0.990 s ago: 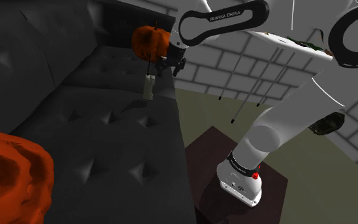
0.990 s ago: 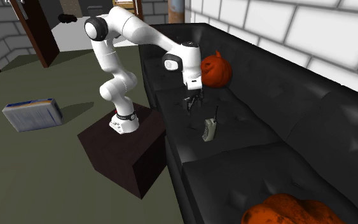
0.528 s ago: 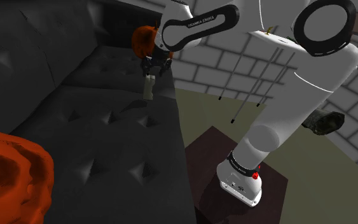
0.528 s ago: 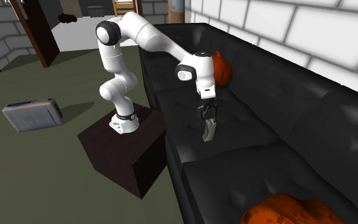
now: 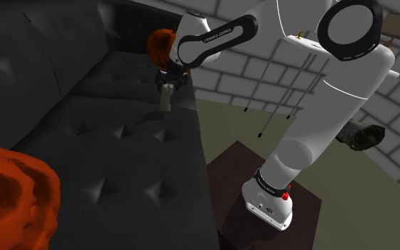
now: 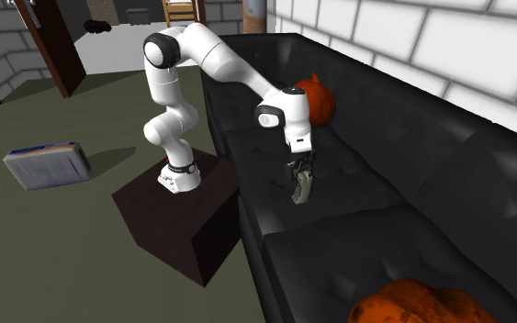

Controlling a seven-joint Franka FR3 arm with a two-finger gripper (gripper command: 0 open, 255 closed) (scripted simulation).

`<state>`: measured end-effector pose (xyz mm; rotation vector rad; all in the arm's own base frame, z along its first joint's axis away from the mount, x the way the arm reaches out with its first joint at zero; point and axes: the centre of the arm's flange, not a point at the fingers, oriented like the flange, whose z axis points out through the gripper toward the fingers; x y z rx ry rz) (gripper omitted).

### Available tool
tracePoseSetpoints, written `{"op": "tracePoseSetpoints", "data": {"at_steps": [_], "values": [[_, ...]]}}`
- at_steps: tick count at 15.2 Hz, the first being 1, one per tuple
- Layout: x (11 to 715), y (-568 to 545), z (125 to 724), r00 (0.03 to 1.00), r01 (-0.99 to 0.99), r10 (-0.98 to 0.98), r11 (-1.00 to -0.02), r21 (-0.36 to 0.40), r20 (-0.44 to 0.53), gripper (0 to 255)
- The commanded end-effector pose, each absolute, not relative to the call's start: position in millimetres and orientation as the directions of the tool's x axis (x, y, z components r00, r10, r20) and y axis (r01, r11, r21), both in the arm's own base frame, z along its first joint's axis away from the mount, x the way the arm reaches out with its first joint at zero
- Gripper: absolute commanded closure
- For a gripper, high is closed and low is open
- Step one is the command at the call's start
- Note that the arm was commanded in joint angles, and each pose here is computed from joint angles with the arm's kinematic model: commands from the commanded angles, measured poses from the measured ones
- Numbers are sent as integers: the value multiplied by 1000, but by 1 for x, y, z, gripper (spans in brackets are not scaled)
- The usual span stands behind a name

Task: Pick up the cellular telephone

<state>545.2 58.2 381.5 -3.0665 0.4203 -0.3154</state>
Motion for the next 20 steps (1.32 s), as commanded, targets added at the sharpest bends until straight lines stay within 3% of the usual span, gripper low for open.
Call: {"op": "tracePoseSetpoints", "data": {"at_steps": [1,10,20], "values": [[546,58,380,943,-263,-269,-963,-58,196,255],[545,58,380,943,-263,-269,-963,-58,196,255],[545,58,433,943,-263,-269,-963,-58,196,255]]}}
